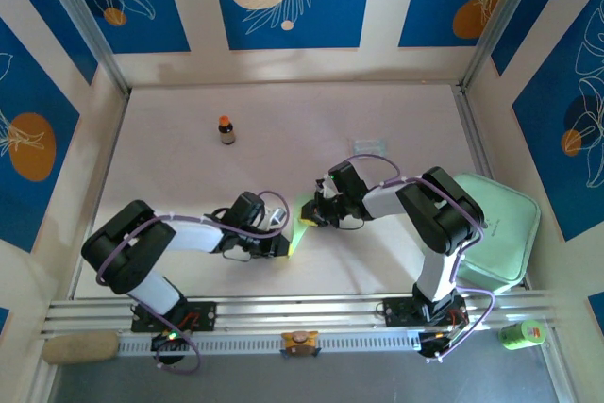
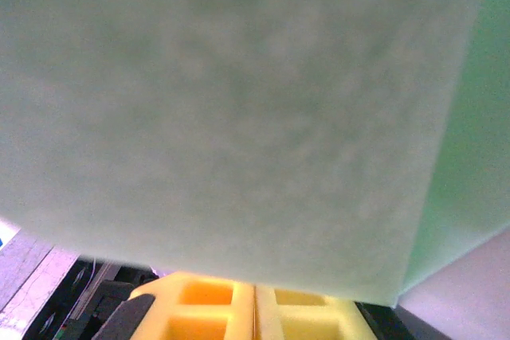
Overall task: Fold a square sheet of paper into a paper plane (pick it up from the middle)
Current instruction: Fold the wing for the fifth time at the center of the table.
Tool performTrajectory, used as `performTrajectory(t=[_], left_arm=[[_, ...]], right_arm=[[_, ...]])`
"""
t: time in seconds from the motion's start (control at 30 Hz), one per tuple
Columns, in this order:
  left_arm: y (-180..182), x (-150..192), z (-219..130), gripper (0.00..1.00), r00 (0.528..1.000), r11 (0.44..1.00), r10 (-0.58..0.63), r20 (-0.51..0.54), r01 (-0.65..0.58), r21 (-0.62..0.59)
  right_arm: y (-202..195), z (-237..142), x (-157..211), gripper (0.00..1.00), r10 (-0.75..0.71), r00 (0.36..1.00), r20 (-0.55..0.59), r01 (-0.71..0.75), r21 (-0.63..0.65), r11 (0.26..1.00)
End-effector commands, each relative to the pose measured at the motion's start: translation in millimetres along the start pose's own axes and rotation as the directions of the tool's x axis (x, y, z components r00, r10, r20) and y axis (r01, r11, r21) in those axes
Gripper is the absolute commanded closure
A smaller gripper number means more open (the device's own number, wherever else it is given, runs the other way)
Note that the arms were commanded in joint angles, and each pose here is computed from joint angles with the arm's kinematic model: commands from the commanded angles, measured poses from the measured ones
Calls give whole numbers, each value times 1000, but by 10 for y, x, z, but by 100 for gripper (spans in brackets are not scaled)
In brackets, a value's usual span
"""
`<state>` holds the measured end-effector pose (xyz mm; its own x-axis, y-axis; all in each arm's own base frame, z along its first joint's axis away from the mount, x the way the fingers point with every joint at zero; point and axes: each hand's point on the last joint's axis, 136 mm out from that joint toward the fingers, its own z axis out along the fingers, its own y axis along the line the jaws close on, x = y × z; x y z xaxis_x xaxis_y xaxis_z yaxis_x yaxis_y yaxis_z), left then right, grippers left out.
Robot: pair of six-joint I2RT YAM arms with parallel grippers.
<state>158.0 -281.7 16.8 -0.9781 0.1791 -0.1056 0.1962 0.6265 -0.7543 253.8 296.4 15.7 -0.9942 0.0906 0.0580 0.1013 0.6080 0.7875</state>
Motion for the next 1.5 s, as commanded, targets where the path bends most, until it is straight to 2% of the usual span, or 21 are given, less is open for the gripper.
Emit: performTrajectory(t=[0.0,0.03,0.37,0.57,0.73,1.07,1.47], left_arm=[[231,424,-5,96,988,993,-104,-114,96,-71],[233,429,-12,100,988,993,-104,-111,96,-73],[-34,310,-180,100,998,998,-54,-41,54,-19],[-475,-42,-427,100,994,997,81,69,-82,7],[-690,-285,-291,100,990,989,128,54,-131,67],[-625,-518,71,100,991,988,132,9,-132,80],[-17,-417,206,100,995,986,100,-29,-103,-132]], right_arm=[[-629,28,164,91,140,990,12,-140,208,968],[-631,28,165,91,140,990,12,-139,208,968],[-610,33,165,91,136,991,11,-136,199,970],[-609,34,173,91,139,990,12,-138,201,970],[-603,43,172,91,141,990,13,-140,199,970],[-574,65,179,90,140,990,4,-139,196,971],[-581,56,201,90,139,990,3,-137,197,971]])
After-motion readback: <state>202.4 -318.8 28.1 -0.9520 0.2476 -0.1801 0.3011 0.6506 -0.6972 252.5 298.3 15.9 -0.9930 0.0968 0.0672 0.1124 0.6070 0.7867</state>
